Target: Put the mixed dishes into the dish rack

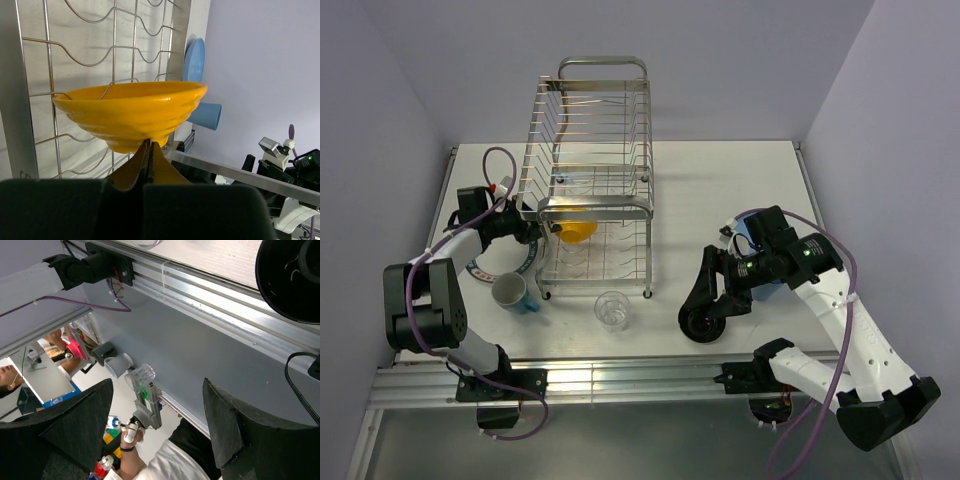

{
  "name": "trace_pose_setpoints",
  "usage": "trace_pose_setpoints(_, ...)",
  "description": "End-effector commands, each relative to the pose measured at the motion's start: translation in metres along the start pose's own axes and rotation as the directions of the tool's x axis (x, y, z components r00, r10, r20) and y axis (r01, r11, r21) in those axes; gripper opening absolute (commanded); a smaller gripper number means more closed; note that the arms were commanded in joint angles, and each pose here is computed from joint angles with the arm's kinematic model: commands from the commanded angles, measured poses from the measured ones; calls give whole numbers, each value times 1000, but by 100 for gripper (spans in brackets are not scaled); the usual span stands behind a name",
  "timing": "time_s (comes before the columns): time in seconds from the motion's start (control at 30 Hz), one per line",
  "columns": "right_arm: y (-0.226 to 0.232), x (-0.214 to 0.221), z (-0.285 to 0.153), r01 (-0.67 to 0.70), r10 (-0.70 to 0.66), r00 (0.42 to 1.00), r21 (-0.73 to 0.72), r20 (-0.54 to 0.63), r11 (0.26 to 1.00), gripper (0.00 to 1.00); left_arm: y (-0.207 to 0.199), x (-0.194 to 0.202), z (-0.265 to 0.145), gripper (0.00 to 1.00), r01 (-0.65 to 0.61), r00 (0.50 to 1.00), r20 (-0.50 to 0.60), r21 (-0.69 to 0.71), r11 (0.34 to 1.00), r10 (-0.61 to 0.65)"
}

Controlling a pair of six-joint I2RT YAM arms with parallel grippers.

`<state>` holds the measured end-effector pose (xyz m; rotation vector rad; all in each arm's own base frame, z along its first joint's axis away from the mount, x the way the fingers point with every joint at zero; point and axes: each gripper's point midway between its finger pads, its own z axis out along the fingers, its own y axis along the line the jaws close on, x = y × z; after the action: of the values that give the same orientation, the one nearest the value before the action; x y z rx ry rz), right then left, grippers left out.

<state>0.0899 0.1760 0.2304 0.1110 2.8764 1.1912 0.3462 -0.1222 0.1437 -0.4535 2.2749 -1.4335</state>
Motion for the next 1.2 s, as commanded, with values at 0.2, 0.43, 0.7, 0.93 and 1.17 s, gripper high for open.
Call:
trace_pose_setpoints(0.2,0,-4,1,24,-24,999,-10,29,1000,79,-17,-13,0,0,-57,998,24,31,998,56)
trace_pose_setpoints(0.43,-1,-5,3,21,-21,999,-14,26,1000,79,-11,-18,4,0,-49,999,18,19,999,49)
trace_pose_setpoints(0.7,-2,-3,2,19,-19,999,-12,29,1000,79,-5,-20,9,0,-39,999,9,17,999,39)
trace_pose_setpoints(0.93,-5,-2,4,10,-10,1000,-9,30,1000,79,2,-16,8,0,-38,999,-1,-13,999,38)
trace_pose_setpoints(1.17,-4,-3,4,8,-8,999,-14,32,1000,79,13,-9,6,0,-36,999,-19,-60,998,35)
